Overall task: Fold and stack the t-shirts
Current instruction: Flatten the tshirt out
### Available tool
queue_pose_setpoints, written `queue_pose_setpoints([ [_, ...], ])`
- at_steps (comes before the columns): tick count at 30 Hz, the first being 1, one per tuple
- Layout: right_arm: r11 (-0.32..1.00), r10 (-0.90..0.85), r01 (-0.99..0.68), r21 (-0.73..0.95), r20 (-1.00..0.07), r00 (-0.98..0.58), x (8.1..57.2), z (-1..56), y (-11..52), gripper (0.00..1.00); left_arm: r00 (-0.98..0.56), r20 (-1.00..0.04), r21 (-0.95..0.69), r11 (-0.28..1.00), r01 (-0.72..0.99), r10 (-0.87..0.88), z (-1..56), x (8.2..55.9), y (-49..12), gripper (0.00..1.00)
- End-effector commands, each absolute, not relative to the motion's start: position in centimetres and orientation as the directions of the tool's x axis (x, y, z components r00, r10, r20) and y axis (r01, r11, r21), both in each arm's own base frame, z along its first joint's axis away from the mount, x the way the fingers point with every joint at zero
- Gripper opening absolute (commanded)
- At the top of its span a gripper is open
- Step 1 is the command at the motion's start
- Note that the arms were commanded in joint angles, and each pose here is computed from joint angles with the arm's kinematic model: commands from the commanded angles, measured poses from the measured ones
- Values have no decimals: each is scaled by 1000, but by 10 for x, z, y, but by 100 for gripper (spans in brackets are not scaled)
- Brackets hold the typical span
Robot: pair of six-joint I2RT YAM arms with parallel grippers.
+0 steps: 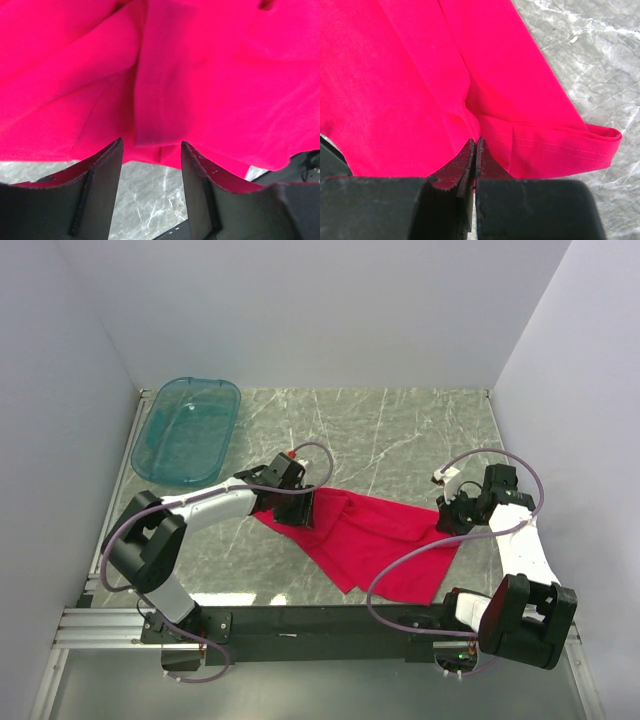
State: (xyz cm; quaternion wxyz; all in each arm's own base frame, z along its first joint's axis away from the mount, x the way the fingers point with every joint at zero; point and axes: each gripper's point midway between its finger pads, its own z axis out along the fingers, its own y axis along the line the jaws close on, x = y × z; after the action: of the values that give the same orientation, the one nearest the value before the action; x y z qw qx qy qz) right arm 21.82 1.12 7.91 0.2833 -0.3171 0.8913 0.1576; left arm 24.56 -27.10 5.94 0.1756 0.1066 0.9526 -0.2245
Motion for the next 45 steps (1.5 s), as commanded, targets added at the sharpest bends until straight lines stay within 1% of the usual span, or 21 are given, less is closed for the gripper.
queue_pose_setpoints([
  [1,756,-471,-651,70,-633,-615,229,89,8,0,-919,-378,-418,866,276,111,59,249,-280,55],
  [4,754,-473,-653,71,-631,-615,228,88,8,0,-921,-373,-412,869,274,114,54,251,-280,53],
  [7,755,-471,-652,74,-631,-617,228,88,8,0,-920,-374,-433,855,285,117,56,250,-285,40],
  [8,757,-469,-650,73,-631,-617,228,88,8,0,-918,-380,-438,851,289,116,57,251,-287,32],
  [10,756,-470,-651,74,-631,-617,228,89,8,0,-913,-391,-452,840,301,117,64,251,-290,24],
  [11,755,-471,-652,73,-631,-616,228,89,8,0,-910,-398,-458,834,309,118,67,251,-292,14],
  [14,757,-472,-650,66,-632,-614,228,93,6,0,-899,-423,-473,818,326,114,78,251,-294,0],
  [17,753,-477,-656,54,-642,-600,230,104,6,0,-871,-481,-446,828,341,101,94,257,-288,0],
  [20,749,-490,-662,4,-670,-559,235,133,6,0,-785,-616,-374,853,365,66,137,272,-270,0],
  [23,735,-512,-674,-77,-714,-477,238,180,8,0,-645,-764,-333,852,403,6,208,279,-253,0],
  [24,731,-519,-674,-106,-727,-449,237,196,10,0,-552,-832,-317,862,396,-53,248,281,-239,0],
  [27,716,-542,-665,-211,-768,-341,233,259,15,0,-340,-926,-303,859,413,-163,330,274,-210,0],
  [29,713,-559,-628,-312,-794,-240,227,313,19,0,-205,-950,-303,846,439,-235,379,266,-196,0],
  [32,719,-578,-519,-462,-813,-77,212,398,24,0,15,-930,-311,810,497,-366,473,236,-166,0],
  [33,712,-597,-443,-544,-802,25,202,445,27,0,56,-919,-309,800,514,-391,493,230,-161,0],
  [35,748,-567,-358,-559,-818,95,189,489,31,0,158,-875,-296,764,573,-458,548,208,-150,0],
  [36,745,-579,-265,-613,-790,201,170,534,35,0,189,-858,-286,750,597,-477,565,200,-146,0],
  [38,787,-529,-193,-586,-802,279,151,572,41,0,256,-809,-260,712,652,-530,607,177,-138,0],
  [39,790,-534,-109,-603,-764,361,132,605,44,0,288,-779,-249,696,673,-557,624,168,-134,0],
  [42,830,-484,-17,-557,-736,474,101,647,51,0,342,-715,-221,661,717,-610,662,146,-123,0],
  [45,866,-444,43,-499,-726,525,91,668,46,0,377,-683,-218,667,713,-626,677,142,-116,0],
])
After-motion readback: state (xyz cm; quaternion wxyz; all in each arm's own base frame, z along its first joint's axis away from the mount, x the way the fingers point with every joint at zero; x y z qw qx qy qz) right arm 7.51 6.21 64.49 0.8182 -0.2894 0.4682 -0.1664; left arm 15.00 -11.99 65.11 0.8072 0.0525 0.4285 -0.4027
